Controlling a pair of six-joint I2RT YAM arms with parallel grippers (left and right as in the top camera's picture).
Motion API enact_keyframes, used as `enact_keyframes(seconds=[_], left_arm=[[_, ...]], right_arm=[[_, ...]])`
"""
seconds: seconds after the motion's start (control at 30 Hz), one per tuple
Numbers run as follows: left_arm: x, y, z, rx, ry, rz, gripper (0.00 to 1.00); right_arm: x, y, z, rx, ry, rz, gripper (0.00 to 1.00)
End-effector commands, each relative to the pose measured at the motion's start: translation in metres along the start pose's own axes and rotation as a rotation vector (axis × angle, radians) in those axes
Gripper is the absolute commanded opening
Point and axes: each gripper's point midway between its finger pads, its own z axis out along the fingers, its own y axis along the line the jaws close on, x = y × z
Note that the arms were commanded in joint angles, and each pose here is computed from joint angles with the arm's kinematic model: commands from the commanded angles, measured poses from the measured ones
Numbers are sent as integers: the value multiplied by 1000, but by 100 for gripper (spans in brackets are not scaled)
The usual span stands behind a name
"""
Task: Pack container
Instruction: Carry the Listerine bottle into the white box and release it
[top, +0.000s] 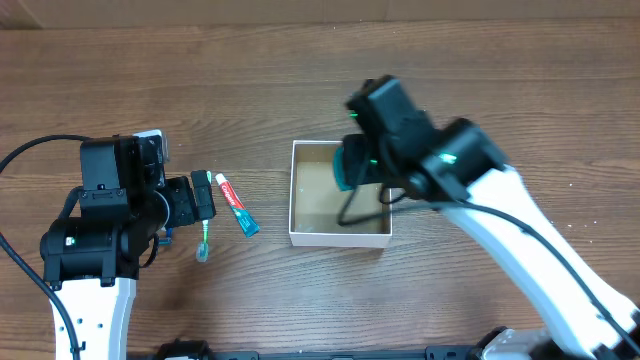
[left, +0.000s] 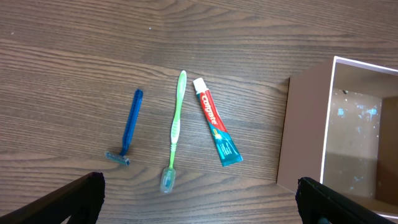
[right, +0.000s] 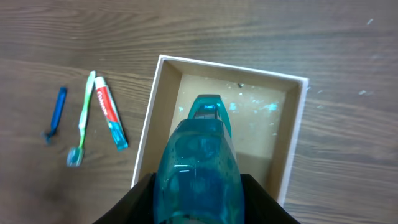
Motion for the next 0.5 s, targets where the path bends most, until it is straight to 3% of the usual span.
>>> enact_keyframes(seconds=[0.0,0.17,0.47], left_arm=[[-8,-5,-7,19,-24,15,100],[-7,-4,-6,18,-21,15,100],[-7,-4,-5,18,-20,15,100]], right_arm=[[-12,1,38,59,5,80,4],[-4,14,93,45,99,94,4],[2,19,138,50,148,112,4]])
